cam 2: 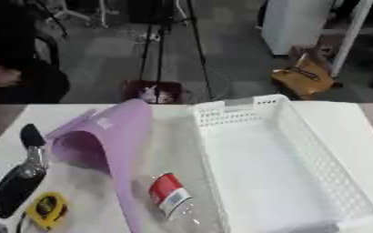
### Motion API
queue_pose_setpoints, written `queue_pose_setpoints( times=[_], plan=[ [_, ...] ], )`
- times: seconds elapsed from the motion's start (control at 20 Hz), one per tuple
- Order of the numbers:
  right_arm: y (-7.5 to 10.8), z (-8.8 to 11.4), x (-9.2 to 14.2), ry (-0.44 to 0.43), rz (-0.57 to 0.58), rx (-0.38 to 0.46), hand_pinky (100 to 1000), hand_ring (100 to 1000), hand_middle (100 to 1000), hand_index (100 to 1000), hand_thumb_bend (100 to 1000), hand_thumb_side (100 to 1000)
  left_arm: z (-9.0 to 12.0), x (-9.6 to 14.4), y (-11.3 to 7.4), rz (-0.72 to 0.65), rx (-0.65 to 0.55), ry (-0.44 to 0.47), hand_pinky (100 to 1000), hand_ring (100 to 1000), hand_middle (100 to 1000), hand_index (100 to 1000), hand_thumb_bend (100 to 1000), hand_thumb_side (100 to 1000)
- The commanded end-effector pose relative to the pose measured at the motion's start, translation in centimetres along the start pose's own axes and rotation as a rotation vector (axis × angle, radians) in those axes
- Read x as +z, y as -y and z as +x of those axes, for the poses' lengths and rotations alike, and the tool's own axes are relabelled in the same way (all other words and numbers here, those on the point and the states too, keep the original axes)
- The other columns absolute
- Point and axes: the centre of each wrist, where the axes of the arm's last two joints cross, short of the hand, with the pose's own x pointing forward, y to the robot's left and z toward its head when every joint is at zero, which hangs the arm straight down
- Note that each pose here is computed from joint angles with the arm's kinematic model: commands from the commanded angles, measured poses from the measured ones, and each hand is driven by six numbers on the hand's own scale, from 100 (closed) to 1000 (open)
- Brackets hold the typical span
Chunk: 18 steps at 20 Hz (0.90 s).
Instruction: Pick up objects on the table and place them in the box.
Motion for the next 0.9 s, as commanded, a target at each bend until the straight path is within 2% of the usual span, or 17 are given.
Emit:
queue_pose_setpoints(
  times=[0.05,0.2,0.25,0.3,0.35,0.4,0.45,0.5,0.55,0.6,0.65,0.9],
  plan=[
    [-0.2,0.6,-1.3,0.058,-0.006,-0.021,592,554,527,589,100,494,-1.2,-1.5,-1.0,-0.064,-0.139,0.076,957,929,981,1000,368,659],
    [-0.2,0.6,-1.3,0.059,-0.002,-0.021,592,554,527,589,100,494,-1.8,-2.6,-1.6,-0.202,-0.231,0.108,970,947,997,1000,396,666],
    [-0.2,0.6,-1.3,0.060,-0.001,-0.020,592,554,527,589,100,494,-2.1,-2.8,-1.8,-0.254,-0.262,0.124,1000,996,1000,1000,467,703],
    [-0.2,0.6,-1.3,0.061,0.000,-0.020,592,554,527,589,100,494,-2.3,-3.1,-2.0,-0.313,-0.294,0.132,1000,996,1000,1000,467,703],
    [-0.1,0.6,-1.3,0.062,0.001,-0.020,591,553,527,589,100,495,-2.6,-3.3,-2.2,-0.375,-0.327,0.139,1000,1000,1000,1000,566,741],
    [-0.1,0.6,-1.3,0.062,0.002,-0.019,591,553,527,589,100,495,-2.9,-3.7,-2.4,-0.445,-0.363,0.143,1000,1000,1000,1000,566,741],
    [-0.1,0.5,-1.3,0.064,0.002,-0.018,591,553,527,589,100,495,-3.2,-4.0,-2.7,-0.499,-0.394,0.144,1000,1000,1000,1000,643,755],
    [0.0,0.5,-1.3,0.065,0.003,-0.017,591,553,527,589,100,495,-3.5,-4.3,-2.9,-0.545,-0.423,0.141,1000,1000,1000,1000,643,755],
    [0.0,0.5,-1.3,0.066,0.003,-0.016,591,553,526,589,100,496,-3.7,-4.5,-3.1,-0.582,-0.451,0.144,1000,1000,1000,1000,762,737],
    [0.0,0.5,-1.3,0.067,0.004,-0.015,591,553,526,589,100,496,-4.0,-4.7,-3.3,-0.615,-0.479,0.149,1000,1000,1000,1000,762,737],
    [0.0,0.5,-1.3,0.067,0.004,-0.014,591,553,526,589,100,496,-4.2,-4.9,-3.4,-0.644,-0.502,0.154,1000,1000,1000,1000,905,697],
    [0.0,0.5,-1.3,0.067,0.007,-0.015,592,553,526,589,100,496,-4.7,-5.5,-4.0,-0.744,-0.637,0.208,1000,1000,1000,1000,991,684]
  ],
)
